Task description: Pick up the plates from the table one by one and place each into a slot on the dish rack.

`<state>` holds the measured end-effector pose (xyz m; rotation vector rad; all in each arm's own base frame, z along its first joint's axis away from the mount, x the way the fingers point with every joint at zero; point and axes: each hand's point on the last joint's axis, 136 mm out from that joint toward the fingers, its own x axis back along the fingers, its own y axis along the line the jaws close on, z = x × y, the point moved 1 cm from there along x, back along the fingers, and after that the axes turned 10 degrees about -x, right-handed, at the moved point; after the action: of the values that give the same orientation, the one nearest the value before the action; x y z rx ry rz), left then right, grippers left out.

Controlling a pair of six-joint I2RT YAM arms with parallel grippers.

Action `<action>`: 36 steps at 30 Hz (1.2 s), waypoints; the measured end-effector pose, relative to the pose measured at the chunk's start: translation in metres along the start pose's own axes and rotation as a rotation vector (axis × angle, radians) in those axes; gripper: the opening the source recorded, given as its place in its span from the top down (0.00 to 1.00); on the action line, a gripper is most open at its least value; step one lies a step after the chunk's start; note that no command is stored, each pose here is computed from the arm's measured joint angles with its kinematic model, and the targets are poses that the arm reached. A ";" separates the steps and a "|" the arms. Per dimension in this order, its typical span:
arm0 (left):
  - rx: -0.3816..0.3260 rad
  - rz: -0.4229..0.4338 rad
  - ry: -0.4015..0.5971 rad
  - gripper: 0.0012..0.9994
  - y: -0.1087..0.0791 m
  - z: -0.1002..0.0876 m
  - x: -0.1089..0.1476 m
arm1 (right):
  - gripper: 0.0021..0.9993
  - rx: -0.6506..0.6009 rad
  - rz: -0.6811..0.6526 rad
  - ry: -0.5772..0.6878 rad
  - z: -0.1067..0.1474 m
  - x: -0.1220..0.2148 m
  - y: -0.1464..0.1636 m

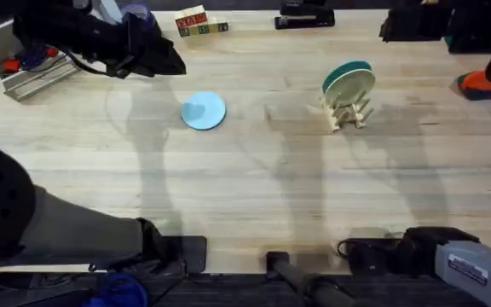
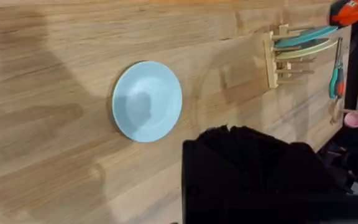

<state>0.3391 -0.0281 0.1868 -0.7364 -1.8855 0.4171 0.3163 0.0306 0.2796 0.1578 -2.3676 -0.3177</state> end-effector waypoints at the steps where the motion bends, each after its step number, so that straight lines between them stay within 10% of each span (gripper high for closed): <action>1: -0.002 0.001 0.002 0.96 0.001 0.000 -0.001 | 0.00 0.000 0.000 0.000 0.000 0.000 0.000; 36: 0.014 -0.017 0.037 0.96 0.045 0.039 -0.051 | 0.01 0.000 0.000 0.000 0.000 0.000 0.000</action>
<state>0.3319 -0.0264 0.1087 -0.7135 -1.8514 0.4027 0.3164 0.0305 0.2797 0.1575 -2.3680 -0.3175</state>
